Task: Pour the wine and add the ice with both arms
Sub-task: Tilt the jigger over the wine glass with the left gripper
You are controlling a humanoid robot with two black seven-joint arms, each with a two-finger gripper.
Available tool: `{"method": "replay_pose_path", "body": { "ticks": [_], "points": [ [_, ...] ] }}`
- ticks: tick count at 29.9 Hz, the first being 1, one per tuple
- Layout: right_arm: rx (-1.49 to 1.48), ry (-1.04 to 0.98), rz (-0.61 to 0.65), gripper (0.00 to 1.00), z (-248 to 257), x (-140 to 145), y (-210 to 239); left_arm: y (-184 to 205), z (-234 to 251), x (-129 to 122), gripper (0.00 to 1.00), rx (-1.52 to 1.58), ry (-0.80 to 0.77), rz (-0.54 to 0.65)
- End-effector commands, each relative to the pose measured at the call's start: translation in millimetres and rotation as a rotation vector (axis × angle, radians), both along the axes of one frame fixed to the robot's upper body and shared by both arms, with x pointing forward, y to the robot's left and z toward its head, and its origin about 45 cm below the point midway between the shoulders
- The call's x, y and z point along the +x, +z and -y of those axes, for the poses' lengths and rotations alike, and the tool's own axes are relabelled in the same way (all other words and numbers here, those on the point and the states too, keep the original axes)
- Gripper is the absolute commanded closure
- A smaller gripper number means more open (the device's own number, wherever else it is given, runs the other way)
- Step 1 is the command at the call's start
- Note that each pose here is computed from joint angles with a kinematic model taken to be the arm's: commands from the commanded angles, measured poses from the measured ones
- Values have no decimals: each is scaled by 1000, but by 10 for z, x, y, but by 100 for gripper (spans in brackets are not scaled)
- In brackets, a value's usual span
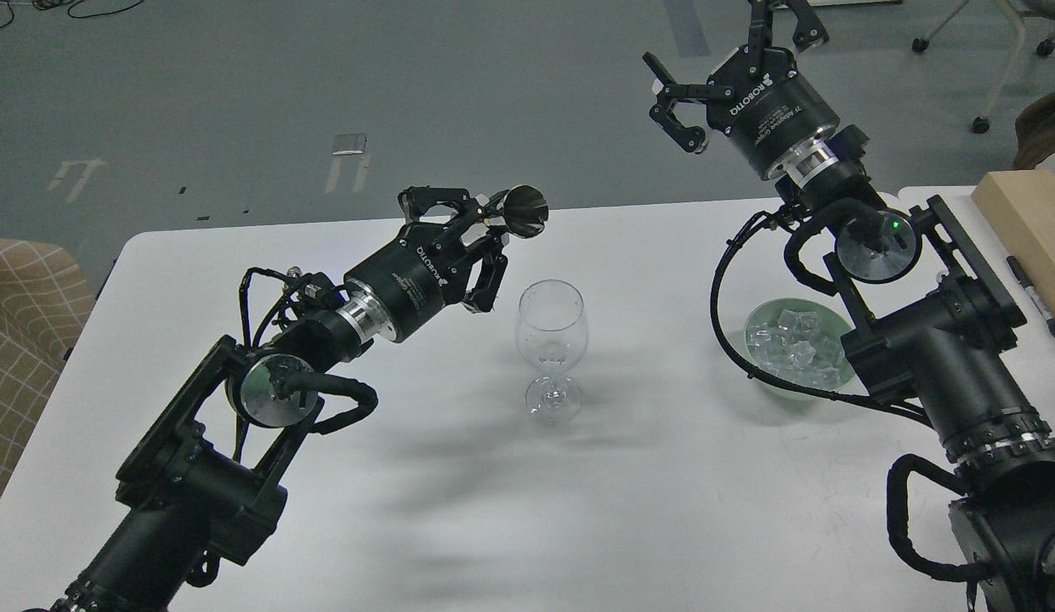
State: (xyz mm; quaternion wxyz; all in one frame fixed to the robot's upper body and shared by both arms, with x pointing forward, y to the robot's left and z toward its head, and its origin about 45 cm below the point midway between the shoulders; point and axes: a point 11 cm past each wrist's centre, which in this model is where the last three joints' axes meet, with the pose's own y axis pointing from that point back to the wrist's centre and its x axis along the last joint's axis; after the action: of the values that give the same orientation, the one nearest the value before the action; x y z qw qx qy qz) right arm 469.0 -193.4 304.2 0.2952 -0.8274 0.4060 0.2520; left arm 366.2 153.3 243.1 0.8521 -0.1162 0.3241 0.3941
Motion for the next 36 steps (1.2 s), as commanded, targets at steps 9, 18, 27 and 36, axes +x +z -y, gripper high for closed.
{"method": "replay_pose_path", "body": {
  "ticks": [9,18,27,36],
  "points": [
    [0,0,1,0,-2,3,8,25,16,-19,91,19,-6,26],
    [0,1,3,0,-4,5,15,50,30,-29,91,45,-8,52],
    [0,0,1,0,-2,3,8,43,26,-25,91,68,-3,66],
    [0,1,3,0,-4,5,15,107,84,-70,91,60,-19,89]
  ]
}}
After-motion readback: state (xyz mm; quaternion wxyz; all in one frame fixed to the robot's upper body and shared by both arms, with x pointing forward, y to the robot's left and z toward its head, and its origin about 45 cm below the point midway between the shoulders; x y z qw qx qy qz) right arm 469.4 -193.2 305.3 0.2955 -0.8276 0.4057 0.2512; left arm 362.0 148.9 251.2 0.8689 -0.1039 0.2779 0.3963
